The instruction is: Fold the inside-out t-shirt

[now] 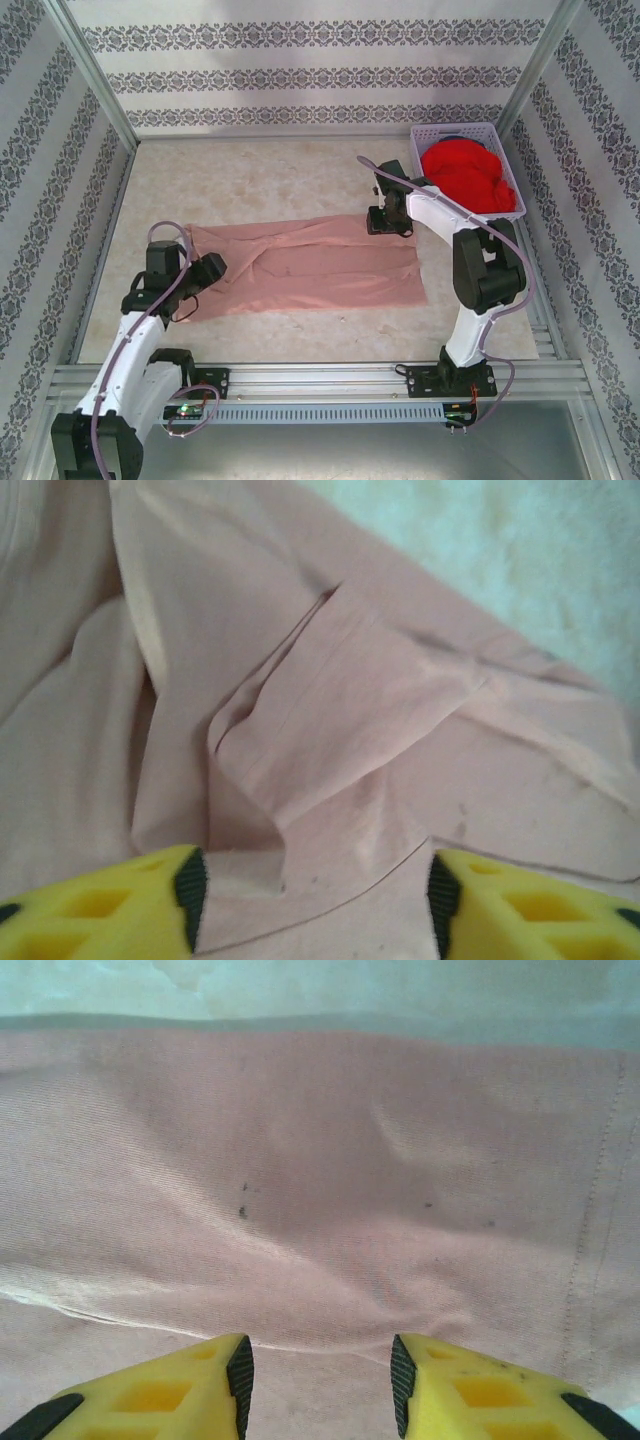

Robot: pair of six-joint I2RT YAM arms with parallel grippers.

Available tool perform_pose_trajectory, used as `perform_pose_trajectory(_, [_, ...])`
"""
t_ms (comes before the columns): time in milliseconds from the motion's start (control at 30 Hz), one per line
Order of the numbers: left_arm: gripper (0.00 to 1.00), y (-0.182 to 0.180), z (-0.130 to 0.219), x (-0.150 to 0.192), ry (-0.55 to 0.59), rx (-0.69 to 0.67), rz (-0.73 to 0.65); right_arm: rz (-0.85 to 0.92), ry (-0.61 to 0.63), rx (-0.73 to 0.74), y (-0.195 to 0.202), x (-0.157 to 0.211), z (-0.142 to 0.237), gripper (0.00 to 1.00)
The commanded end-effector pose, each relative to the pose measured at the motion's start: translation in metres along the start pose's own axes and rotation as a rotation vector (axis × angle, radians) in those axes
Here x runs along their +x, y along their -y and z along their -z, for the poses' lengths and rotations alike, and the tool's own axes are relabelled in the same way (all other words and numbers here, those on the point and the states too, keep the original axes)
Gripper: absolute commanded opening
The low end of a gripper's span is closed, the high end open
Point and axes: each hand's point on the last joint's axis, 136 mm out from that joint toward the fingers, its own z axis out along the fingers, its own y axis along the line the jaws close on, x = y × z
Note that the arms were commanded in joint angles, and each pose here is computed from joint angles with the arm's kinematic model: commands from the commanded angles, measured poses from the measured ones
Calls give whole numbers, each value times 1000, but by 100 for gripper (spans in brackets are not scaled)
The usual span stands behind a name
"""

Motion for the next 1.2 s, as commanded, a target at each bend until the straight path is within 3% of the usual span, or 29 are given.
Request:
perform_pose_trajectory(0, [67, 22, -9, -28, 61, 61, -37, 14, 5, -1, -5, -2, 3, 44])
perform_pose_trajectory(333, [72, 37, -98, -55, -90, 79, -147, 34, -4, -3, -8, 1, 0, 44])
perform_pose_trajectory(600, [67, 44, -133, -49, -177, 87, -197, 32, -15, -6, -8, 4, -3, 44])
perform_pose_trajectory(733, [52, 48, -138, -39, -222, 92, -211, 30, -18, -8, -9, 4, -3, 44])
perform_pose_trajectory(967, [15, 57, -123, -19, -266, 106, -231, 33, -23, -2, -8, 4, -4, 44])
perform_pose_trajectory(1167, [3, 68, -97, 13, -314, 104, -274, 35, -28, -6, -9, 5, -6, 44])
